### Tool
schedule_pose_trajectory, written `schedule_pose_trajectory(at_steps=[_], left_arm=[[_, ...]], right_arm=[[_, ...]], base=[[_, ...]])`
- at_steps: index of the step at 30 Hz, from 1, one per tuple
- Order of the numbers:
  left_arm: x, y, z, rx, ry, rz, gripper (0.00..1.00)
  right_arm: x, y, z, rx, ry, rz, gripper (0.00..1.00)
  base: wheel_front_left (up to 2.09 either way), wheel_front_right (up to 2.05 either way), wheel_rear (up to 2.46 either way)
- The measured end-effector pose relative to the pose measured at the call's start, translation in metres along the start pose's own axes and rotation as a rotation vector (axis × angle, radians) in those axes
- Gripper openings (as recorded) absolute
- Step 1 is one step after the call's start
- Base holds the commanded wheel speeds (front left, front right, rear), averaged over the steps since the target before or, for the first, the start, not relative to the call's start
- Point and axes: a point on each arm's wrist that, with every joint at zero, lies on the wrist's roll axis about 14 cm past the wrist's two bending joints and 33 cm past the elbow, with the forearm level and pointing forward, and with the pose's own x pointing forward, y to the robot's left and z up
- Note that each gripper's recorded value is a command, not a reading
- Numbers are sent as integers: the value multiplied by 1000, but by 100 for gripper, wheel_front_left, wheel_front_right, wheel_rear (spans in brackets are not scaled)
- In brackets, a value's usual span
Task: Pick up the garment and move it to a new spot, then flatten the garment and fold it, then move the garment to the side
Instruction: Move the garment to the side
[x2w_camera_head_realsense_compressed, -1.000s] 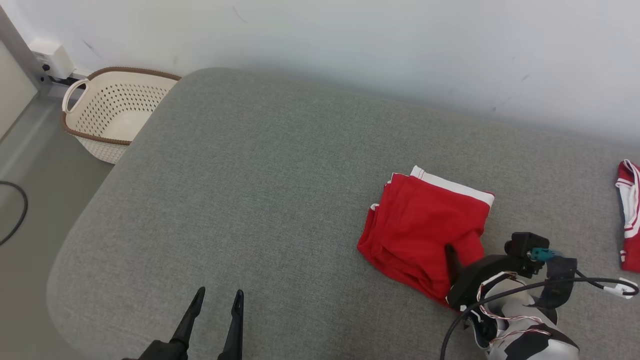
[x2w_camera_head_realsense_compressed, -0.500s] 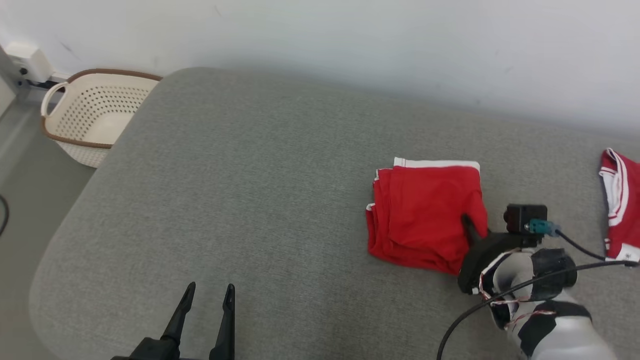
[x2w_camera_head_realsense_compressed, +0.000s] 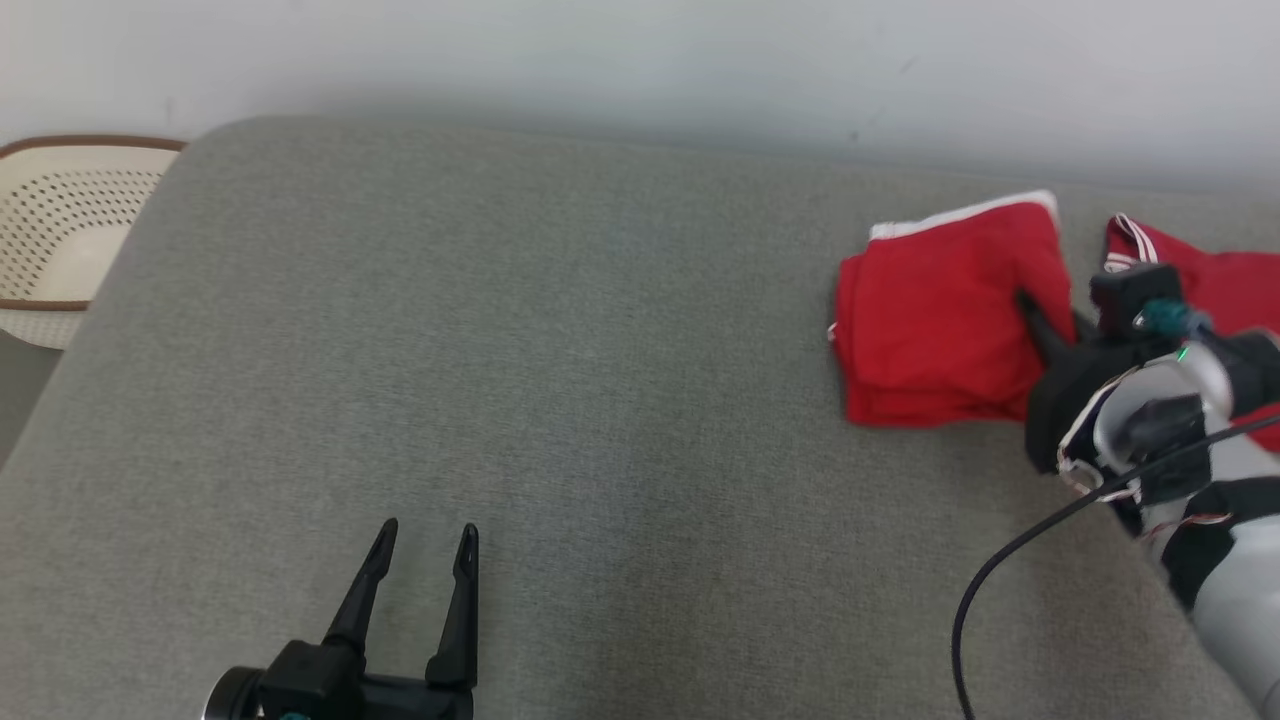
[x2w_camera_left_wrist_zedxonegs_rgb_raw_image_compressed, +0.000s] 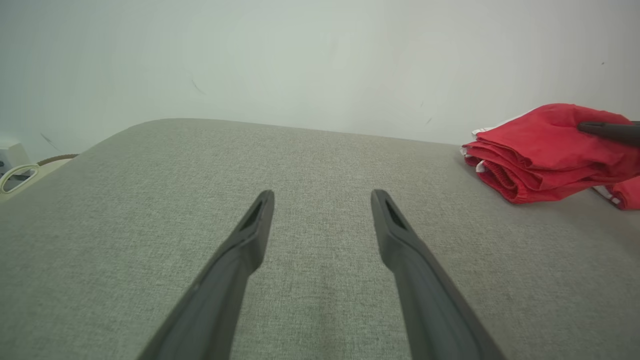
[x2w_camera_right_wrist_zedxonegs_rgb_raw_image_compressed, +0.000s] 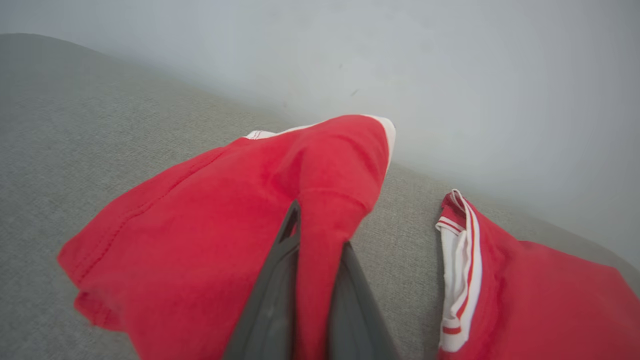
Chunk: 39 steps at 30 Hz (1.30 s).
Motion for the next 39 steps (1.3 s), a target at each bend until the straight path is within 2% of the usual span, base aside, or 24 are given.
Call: schedule_pose_trajectory(at_steps=[7, 16, 31, 39], left_arm=[[20, -16, -15, -3, 22, -51, 100], [39, -35, -33, 2, 45, -120, 100], [59, -49, -32, 39, 16, -193, 100], [68, -52, -22, 49, -21, -204, 100]], right_arm=[[-4, -57, -9, -75, 66, -62, 0], [-18, -121, -25, -99, 153, -152, 0], [-56, -198, -60, -102, 323, -300, 0], [-69, -222, -77, -133, 398, -349, 0]], base=[[0, 0, 0], [0, 0, 0], [0, 0, 0], [0, 0, 0]])
